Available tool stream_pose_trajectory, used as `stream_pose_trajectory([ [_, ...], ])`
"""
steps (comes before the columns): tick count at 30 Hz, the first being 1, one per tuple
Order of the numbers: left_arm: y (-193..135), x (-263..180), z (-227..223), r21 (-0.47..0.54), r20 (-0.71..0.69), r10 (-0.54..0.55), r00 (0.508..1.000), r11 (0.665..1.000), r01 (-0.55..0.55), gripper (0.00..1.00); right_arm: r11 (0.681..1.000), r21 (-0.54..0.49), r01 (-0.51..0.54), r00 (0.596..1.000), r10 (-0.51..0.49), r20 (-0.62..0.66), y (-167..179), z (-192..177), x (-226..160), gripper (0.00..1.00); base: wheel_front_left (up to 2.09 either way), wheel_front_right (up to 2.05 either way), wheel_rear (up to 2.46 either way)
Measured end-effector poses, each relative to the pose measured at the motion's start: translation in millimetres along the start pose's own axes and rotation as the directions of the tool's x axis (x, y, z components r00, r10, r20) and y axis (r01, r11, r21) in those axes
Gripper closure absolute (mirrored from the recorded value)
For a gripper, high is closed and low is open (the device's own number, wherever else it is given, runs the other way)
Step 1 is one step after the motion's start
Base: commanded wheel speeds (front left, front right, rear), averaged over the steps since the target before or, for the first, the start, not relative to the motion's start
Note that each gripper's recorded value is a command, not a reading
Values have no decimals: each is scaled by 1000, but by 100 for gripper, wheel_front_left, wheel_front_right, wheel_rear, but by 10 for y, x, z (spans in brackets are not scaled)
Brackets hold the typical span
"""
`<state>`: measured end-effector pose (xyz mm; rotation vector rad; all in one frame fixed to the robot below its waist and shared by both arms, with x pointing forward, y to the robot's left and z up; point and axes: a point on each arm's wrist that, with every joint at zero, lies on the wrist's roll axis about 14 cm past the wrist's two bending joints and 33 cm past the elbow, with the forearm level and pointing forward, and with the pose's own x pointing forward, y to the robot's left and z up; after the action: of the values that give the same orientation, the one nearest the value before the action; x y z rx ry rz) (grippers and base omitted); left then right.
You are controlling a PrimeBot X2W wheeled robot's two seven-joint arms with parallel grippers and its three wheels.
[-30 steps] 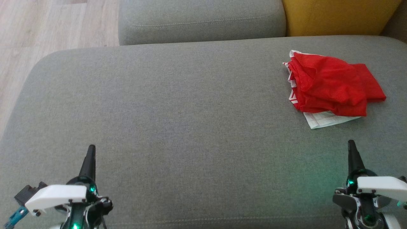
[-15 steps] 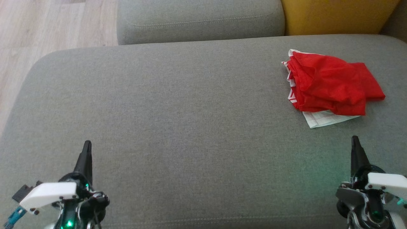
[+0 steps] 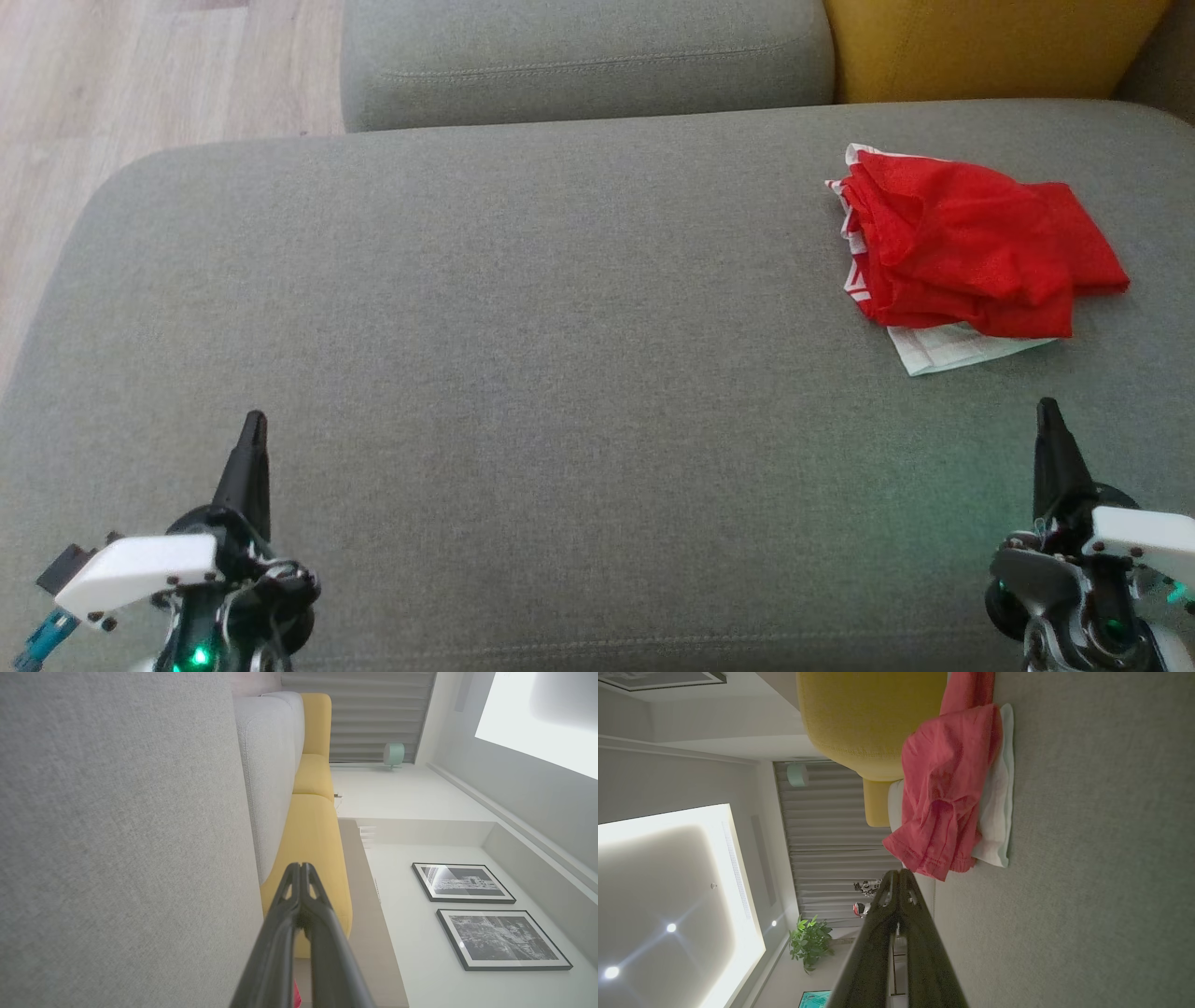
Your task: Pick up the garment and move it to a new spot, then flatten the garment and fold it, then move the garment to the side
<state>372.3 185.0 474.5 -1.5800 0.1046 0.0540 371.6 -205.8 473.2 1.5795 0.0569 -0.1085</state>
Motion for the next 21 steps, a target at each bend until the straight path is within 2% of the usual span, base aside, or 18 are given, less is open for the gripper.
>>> stream_pose_trajectory([
  [21, 5, -2, 29, -2, 9, 1, 1000, 1000, -1, 100, 1000, 1, -1, 1000, 1, -3, 2, 3, -1, 100, 0, 0, 0],
])
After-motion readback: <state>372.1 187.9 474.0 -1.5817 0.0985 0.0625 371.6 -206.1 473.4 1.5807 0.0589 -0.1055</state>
